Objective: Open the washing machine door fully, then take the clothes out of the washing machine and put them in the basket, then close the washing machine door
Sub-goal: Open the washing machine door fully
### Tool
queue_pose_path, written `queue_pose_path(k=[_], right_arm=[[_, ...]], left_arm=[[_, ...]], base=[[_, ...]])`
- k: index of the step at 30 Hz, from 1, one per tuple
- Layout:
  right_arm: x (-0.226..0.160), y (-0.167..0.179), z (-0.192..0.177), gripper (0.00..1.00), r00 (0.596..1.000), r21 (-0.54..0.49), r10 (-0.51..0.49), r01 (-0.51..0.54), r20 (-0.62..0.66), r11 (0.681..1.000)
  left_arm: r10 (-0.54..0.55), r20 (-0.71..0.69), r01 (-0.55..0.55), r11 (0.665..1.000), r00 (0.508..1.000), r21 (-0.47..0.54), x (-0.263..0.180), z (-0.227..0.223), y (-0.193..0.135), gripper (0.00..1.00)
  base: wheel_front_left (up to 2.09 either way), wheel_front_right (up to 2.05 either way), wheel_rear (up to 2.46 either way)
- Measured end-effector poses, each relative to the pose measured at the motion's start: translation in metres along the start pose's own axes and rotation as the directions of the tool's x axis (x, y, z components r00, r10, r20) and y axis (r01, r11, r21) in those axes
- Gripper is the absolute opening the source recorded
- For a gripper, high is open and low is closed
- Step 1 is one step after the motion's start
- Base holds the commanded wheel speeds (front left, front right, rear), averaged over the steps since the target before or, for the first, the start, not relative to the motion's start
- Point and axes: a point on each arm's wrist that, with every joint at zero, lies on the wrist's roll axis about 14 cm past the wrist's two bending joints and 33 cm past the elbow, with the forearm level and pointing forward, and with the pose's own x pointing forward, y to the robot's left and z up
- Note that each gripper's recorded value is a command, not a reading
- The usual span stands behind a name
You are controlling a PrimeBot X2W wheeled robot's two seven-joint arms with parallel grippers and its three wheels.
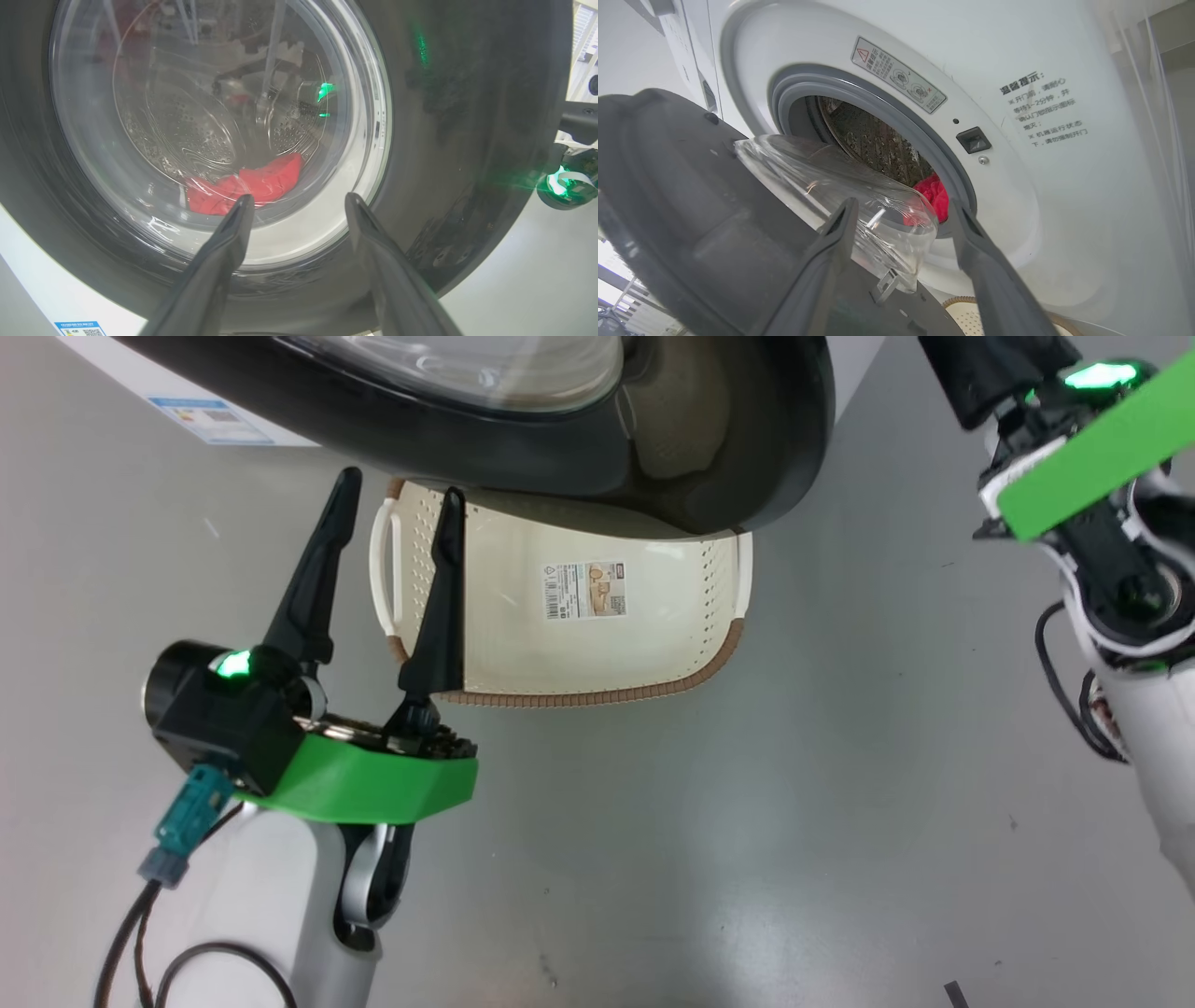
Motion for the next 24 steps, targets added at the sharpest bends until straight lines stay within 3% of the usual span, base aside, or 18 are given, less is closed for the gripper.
queue_pose_path(k=[6,9,15,18,24], right_arm=[[-0.019,0.001,0.017,1.0,0.989,-0.114,-0.01,0.027,0.147,0.993],[-0.032,-0.004,0.024,1.0,0.975,-0.214,-0.02,0.069,0.222,0.974],[-0.058,-0.013,0.017,1.0,0.961,-0.358,-0.051,0.15,0.272,0.922],[-0.071,-0.012,0.016,1.0,0.952,-0.441,-0.049,0.185,0.301,0.878],[-0.087,-0.01,0.008,1.0,0.945,-0.522,-0.058,0.229,0.322,0.821]], left_arm=[[0.002,0.004,-0.002,1.0,1.0,-0.023,-0.002,0.001,-0.002,1.0],[-0.005,0.016,0.006,1.0,1.0,-0.026,-0.001,0.005,-0.006,1.0],[-0.011,0.018,0.012,0.999,1.0,-0.034,-0.005,0.007,-0.01,1.0],[-0.009,0.025,0.01,0.999,1.0,-0.039,-0.006,0.008,-0.011,1.0],[-0.015,0.037,0.017,0.999,0.999,-0.043,-0.004,0.01,-0.014,1.0]], base=[[0.0,0.0,0.0],[0.0,0.0,0.0],[0.0,0.0,0.0],[0.0,0.0,0.0],[0.0,0.0,0.0]])
